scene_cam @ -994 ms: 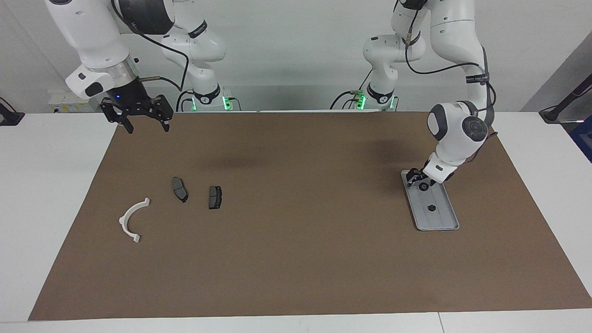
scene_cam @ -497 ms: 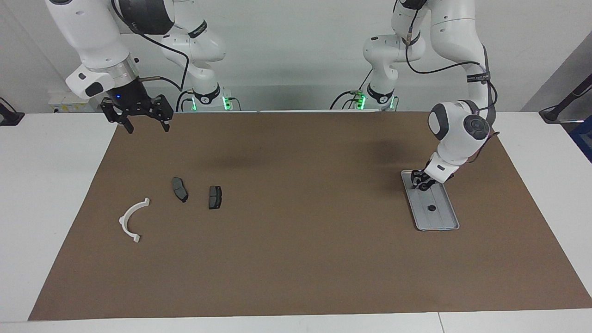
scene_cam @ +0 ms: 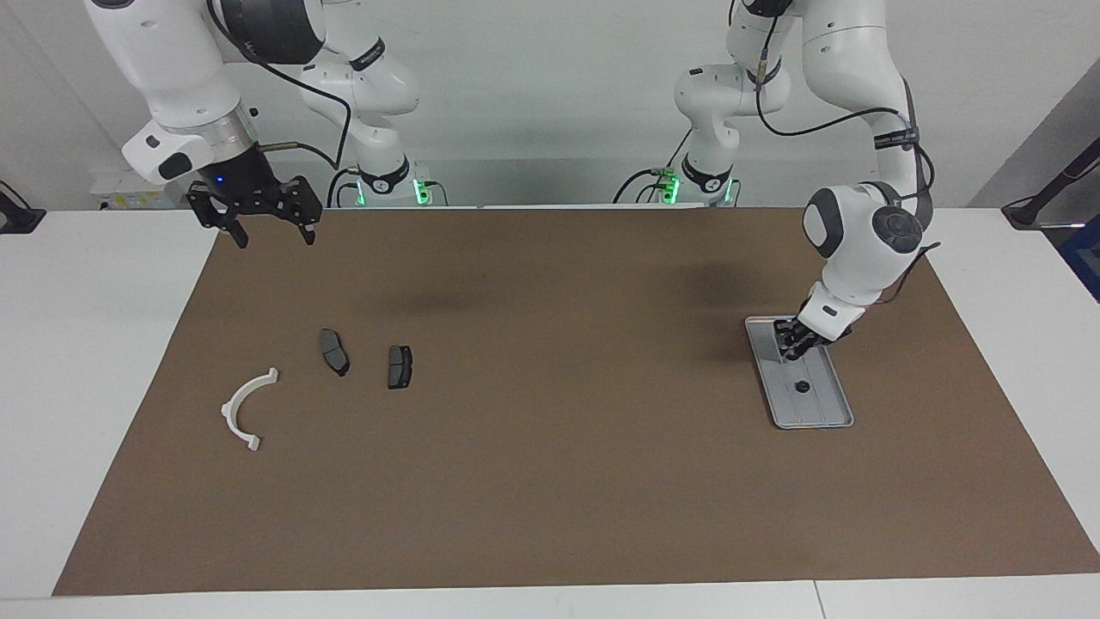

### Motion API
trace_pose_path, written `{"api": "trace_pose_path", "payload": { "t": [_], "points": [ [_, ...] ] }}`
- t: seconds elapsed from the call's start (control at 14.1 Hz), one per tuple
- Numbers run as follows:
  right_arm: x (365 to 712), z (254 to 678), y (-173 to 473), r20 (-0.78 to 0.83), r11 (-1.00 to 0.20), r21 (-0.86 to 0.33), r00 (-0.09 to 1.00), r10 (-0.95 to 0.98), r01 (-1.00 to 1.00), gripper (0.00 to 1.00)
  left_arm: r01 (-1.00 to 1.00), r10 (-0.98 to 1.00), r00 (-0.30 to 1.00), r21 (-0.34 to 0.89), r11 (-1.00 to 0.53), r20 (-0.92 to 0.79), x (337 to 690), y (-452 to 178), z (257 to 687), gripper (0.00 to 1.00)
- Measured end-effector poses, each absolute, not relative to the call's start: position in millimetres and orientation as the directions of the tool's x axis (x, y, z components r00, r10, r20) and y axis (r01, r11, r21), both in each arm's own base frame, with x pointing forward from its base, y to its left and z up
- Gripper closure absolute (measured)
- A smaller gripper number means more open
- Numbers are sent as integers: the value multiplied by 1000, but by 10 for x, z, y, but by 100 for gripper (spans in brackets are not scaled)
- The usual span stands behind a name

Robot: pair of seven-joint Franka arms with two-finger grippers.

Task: Place bearing gear from tray to pile
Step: 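Lift the bearing with the left gripper and carry it to the table center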

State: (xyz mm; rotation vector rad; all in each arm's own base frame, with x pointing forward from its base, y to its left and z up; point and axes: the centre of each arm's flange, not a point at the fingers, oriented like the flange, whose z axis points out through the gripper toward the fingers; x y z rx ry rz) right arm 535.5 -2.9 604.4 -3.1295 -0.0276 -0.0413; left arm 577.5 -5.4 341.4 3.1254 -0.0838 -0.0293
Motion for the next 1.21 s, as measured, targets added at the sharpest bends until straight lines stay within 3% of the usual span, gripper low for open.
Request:
{"api": "trace_pose_path", "payload": {
  "t": [0.21, 0.43, 0.99, 1.21],
  "points": [
    [5355, 6044, -29, 26, -1000, -12, 999, 17, 18, 0, -24, -24, 1000, 18, -1000, -18, 5995, -192, 4018, 66],
    [5355, 6044, -28, 26, -1000, -12, 999, 18, 18, 0, 18, 18, 999, 17, -1000, -33, 5994, -716, 4244, 66],
    [5355, 6044, -23, 26, -1000, -11, 999, 19, 19, 0, 100, 100, 994, 0, -995, -36, 5126, -3400, 4284, 66],
    [5355, 6044, -21, 26, -1000, -11, 999, 19, 19, 0, 116, 116, 992, -5, -993, -40, 5171, -3882, 3951, 66]
  ]
}}
